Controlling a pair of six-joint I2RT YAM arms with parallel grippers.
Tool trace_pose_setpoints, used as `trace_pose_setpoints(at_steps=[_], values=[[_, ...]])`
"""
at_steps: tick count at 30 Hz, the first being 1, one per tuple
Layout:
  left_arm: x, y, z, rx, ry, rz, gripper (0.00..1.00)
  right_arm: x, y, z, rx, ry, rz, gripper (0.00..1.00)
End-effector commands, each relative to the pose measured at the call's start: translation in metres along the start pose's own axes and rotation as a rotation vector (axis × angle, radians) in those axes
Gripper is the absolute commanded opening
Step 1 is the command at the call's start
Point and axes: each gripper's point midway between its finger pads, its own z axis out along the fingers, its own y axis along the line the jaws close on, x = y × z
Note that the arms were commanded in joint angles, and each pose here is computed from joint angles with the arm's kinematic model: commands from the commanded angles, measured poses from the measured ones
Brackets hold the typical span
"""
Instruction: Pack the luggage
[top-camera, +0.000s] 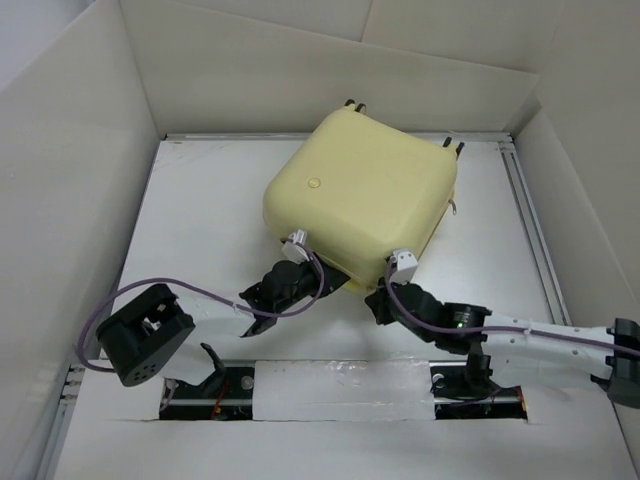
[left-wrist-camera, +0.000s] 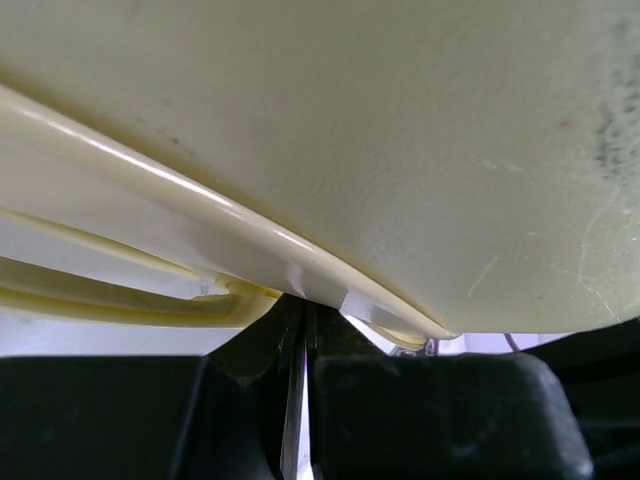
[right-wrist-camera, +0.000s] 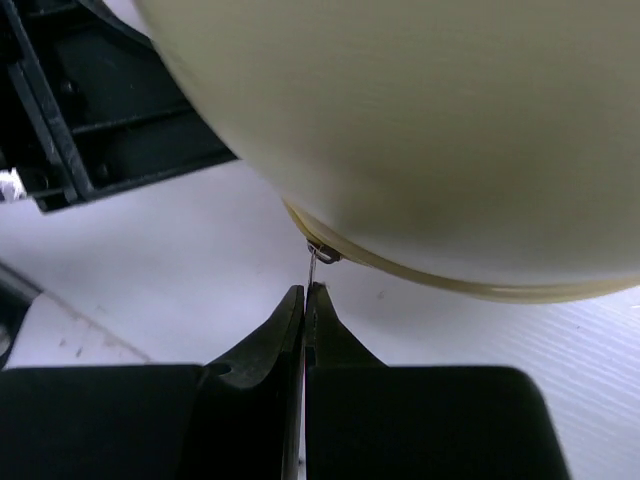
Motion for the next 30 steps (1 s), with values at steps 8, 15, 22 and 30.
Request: trace_pose_setpoints(at_steps=[8,15,22,30], values=[[-0.017,-0.073,-0.010,0.301,-0.018,-0.077,0.00,-0.065,0.073,0.029,0.066,-0.263,0.400,0.00],[-0.044,-0.034,-0.045,0.093,-0.087,0.084,0.03,-0.099,0.108,0.042,0.085,-0.290,0.253,0.00],[-0.139,-0.048,-0.156,-0.027,-0.522,0.139,0.66,-0.092,0.109,0.061,0.106,-0.262,0.208,0.00],[-0.210,-0.073,-0.128,-0.285,-0.658,0.171,0.71,-0.082,0.103,0.056,0.085,-0.241,0.196,0.00]])
